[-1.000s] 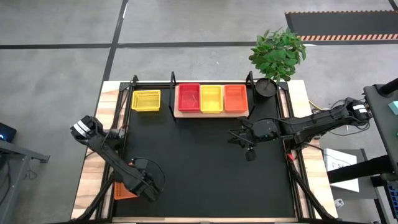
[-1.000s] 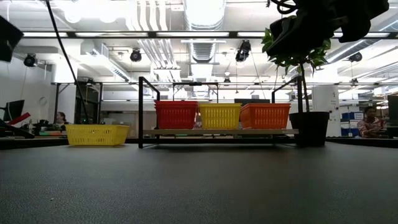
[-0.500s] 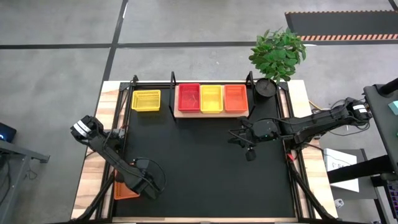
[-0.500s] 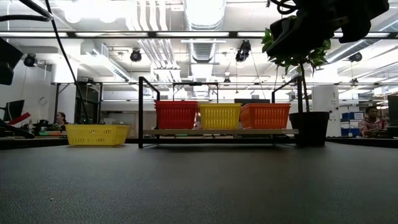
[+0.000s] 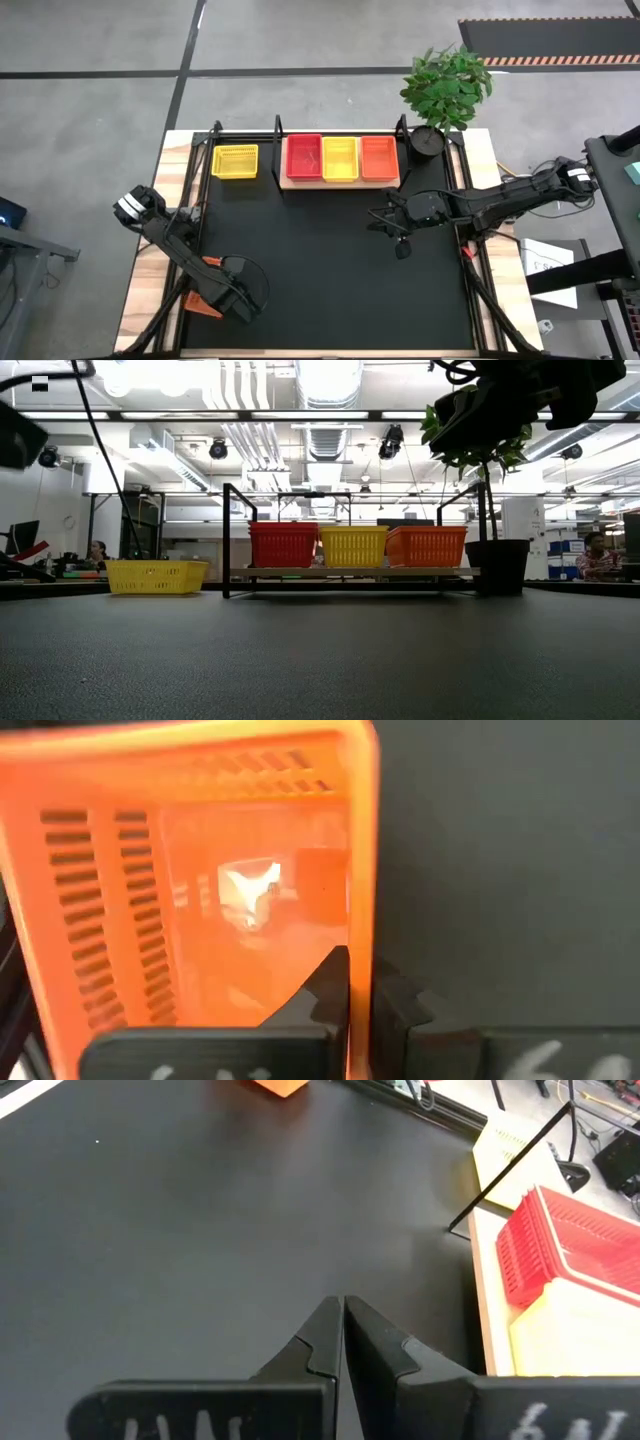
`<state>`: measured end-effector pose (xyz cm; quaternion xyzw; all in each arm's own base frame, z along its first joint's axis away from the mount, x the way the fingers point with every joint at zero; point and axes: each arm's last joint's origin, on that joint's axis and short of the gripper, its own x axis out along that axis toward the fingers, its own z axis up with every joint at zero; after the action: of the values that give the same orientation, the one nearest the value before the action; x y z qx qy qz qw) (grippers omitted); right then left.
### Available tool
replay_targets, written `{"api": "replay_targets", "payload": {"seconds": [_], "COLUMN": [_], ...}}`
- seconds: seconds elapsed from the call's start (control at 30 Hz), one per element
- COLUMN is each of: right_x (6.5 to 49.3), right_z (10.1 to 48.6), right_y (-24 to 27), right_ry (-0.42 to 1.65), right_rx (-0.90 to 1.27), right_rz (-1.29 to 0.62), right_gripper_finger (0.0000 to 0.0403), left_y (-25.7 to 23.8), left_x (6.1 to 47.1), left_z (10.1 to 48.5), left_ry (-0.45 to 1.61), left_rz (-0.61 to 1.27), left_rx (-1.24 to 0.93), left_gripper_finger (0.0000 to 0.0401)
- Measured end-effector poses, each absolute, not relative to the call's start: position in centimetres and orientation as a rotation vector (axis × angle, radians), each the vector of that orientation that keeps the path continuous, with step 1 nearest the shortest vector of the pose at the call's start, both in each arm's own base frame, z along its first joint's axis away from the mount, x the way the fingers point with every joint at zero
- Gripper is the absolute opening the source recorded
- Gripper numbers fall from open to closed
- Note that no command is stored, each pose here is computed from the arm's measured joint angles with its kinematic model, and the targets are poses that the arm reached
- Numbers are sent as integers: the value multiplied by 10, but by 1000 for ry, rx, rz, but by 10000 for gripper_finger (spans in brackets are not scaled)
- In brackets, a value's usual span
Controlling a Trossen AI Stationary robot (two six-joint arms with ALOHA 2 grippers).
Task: Stack baskets on shelf by color
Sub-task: Stack the orange bin on top of the orange bin on the shelf
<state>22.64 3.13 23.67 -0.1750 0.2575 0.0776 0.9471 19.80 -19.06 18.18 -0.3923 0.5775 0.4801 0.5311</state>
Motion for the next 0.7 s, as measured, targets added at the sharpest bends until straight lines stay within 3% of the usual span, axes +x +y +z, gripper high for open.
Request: {"api": "replay_targets", "payload": {"seconds": [0.33,0.7], "right_x": [227,232], "right_z": [237,258], "right_y": [32,39], "right_ry": [518,402], "right_rx": [-304,-234], "right_rz": [172,384], "right_gripper_finger": [18,99], "left_y": [-204,-209], "left_x": [225,273], "left_z": [226,266], "left_ry": [1211,886], "left_rz": [747,281], "left_rx": [-723,-342], "left_gripper_finger": [0,0]}}
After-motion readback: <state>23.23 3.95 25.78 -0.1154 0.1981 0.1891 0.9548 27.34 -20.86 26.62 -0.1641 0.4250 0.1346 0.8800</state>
